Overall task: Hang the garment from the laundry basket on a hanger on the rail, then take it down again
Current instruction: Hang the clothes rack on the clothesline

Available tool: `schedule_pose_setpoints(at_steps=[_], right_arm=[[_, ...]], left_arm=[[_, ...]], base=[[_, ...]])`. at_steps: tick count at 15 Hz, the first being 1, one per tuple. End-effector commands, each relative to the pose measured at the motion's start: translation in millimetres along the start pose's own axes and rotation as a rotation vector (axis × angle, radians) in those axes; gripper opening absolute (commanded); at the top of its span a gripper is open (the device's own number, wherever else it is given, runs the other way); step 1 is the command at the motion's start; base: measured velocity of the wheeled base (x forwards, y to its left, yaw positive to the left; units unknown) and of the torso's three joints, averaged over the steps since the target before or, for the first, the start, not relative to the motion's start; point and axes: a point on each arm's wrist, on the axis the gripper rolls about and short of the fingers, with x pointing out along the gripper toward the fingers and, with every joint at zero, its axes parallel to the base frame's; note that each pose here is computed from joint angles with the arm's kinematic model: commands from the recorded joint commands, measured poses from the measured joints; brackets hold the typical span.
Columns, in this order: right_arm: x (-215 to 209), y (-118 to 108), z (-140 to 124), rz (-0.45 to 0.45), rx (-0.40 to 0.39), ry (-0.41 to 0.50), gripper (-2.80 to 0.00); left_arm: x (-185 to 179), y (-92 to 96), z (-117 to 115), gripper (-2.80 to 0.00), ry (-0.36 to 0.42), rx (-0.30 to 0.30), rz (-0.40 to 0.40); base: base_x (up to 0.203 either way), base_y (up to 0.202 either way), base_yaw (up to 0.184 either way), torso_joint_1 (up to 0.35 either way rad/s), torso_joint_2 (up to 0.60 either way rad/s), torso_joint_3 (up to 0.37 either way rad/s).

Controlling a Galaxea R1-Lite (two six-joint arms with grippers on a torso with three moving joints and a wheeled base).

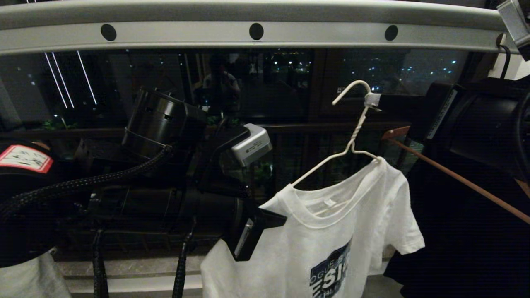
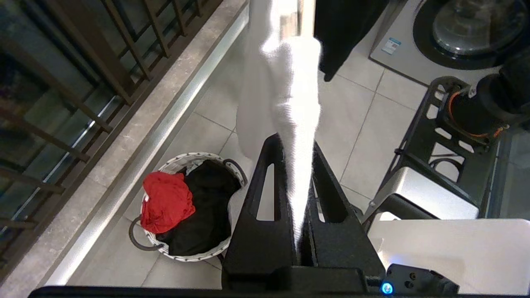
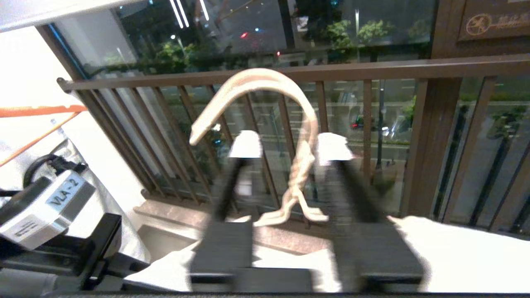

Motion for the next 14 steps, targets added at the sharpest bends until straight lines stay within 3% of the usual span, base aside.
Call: schedule_pose_setpoints(at_steps=[1,7,10,13,14], right_arm=[[1,0,0,0.000,0.001,0.001,0.00],[-10,-3,8,-0.009,-0.020,-0.010,0.00],[-21,-15,22,-0.085,-0.066,0.067,0.00],[-39,-23,34,-0.130,-0.075,0.077,0.00],[-42,-24,35,-0.138,-0.089,0.091,-2.80]], left_arm=[[-1,-0.6,1,-2.80,-0.005,0.002,-0.004],[-6,0.2,3,-2.80,-0.023,0.001,0.004],[-14,-1.3,6,-2.80,-0.043,0.004,0.008],[-20,0.9,8,-2.80,-0.059,0.003,0.022],[-22,0.6,8,-2.80,-0.065,0.004,0.023]], base=[[0.000,0.000,0.000,0.000,0.00,0.000],[0.000,0.000,0.000,0.000,0.00,0.000],[0.000,0.000,0.000,0.000,0.00,0.000],[0.000,0.000,0.000,0.000,0.00,0.000],[0.000,0.000,0.000,0.000,0.00,0.000]])
